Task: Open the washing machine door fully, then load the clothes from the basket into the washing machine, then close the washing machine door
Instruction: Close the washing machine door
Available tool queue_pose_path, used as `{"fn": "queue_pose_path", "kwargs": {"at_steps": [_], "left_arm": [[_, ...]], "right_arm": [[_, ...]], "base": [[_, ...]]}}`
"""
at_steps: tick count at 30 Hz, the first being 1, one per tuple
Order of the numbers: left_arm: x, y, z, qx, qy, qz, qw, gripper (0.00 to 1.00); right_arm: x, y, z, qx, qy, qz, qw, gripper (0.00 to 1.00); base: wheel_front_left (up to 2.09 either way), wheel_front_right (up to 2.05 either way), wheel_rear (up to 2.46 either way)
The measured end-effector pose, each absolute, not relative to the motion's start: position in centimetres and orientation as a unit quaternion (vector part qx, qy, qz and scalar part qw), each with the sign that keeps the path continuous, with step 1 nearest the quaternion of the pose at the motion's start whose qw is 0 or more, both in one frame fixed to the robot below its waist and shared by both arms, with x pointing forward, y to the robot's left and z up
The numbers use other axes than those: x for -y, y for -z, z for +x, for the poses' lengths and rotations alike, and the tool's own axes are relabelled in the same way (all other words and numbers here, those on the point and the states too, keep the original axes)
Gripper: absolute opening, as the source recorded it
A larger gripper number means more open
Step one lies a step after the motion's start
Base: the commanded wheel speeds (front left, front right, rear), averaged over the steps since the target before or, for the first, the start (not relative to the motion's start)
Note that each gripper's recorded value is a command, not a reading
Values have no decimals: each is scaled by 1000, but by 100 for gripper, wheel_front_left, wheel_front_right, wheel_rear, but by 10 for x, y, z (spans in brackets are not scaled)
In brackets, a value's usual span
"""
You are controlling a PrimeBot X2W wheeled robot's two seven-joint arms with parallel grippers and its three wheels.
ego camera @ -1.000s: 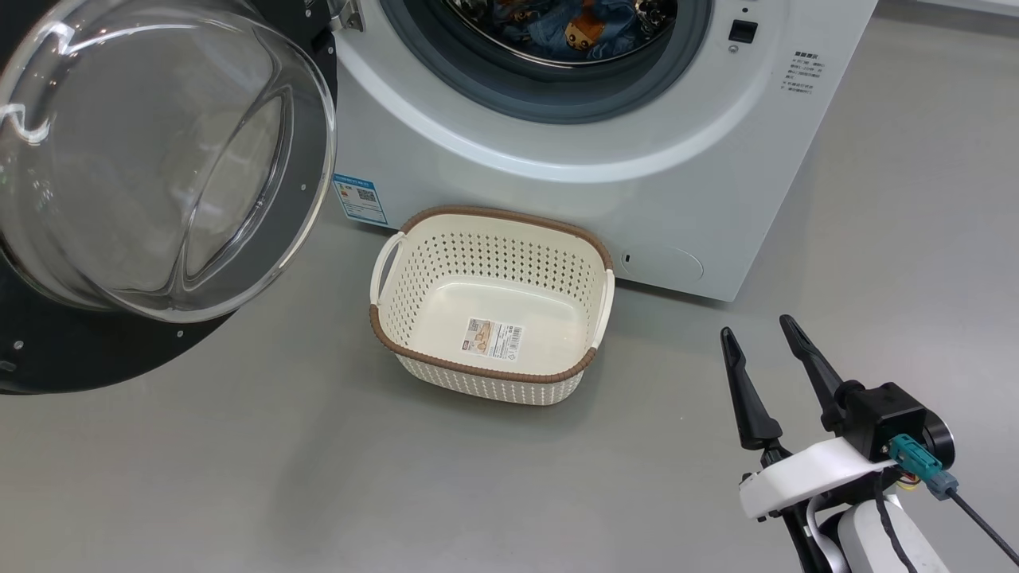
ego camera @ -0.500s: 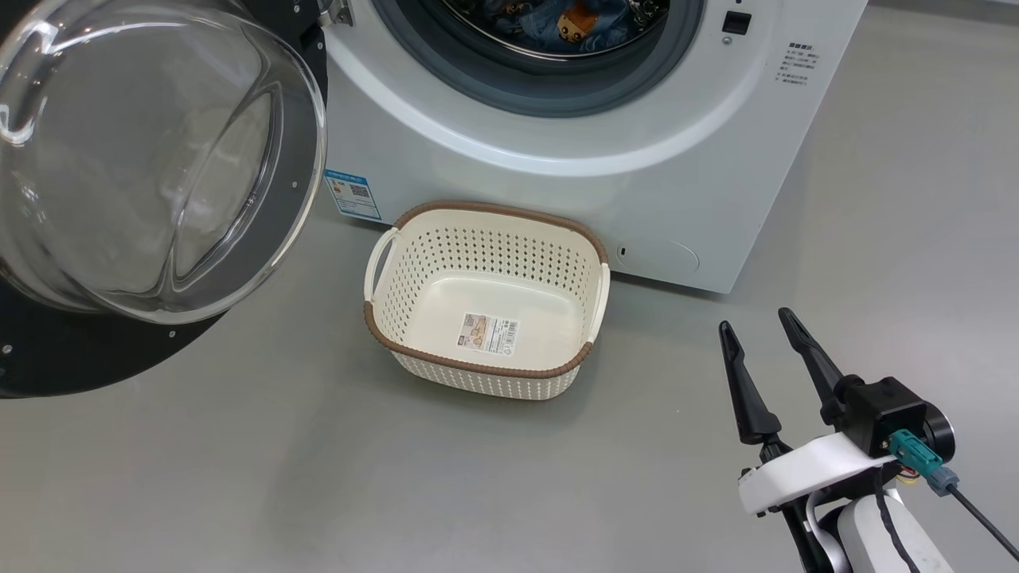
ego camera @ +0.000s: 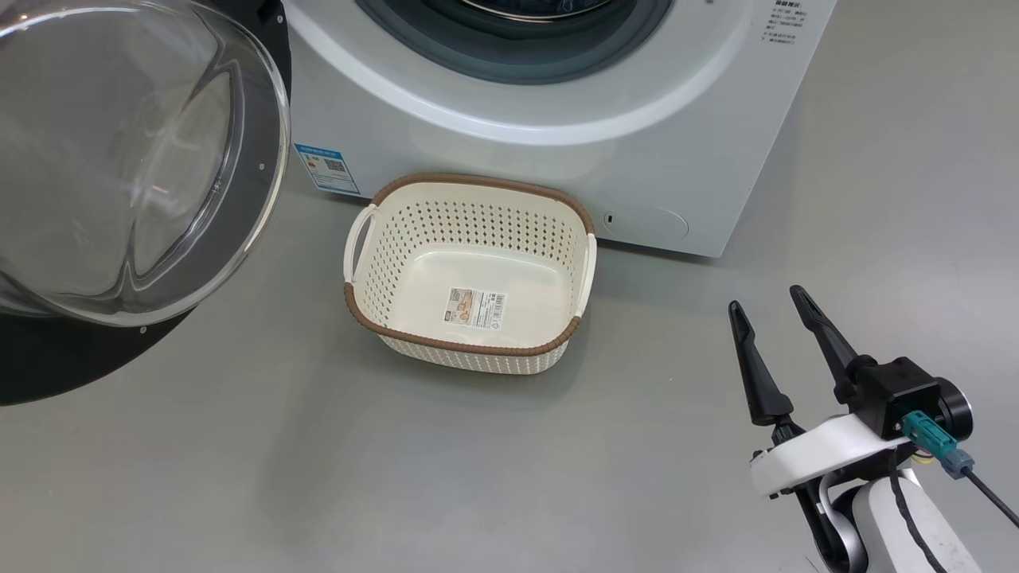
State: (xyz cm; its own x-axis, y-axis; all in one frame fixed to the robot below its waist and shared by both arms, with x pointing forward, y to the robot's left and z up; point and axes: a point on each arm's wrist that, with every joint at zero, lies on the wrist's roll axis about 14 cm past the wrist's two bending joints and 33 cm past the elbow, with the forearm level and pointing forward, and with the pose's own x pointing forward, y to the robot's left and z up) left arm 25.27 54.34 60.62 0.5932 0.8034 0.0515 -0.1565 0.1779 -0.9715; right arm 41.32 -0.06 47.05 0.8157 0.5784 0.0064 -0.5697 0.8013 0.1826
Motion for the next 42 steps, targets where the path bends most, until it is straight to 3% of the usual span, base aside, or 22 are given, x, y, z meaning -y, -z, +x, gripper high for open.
{"fn": "queue_pose_path", "kwargs": {"at_steps": [18,42], "left_arm": [[-532,-560,296,217,-339,-581,707,0],[-525,-532,308,169,-347,-593,707,0]], "right_arm": [[11,-451,433,-43,-293,85,951,100],[12,-439,439,-59,-294,84,950,100]], "base": [[0,0,0],[0,0,0]]}}
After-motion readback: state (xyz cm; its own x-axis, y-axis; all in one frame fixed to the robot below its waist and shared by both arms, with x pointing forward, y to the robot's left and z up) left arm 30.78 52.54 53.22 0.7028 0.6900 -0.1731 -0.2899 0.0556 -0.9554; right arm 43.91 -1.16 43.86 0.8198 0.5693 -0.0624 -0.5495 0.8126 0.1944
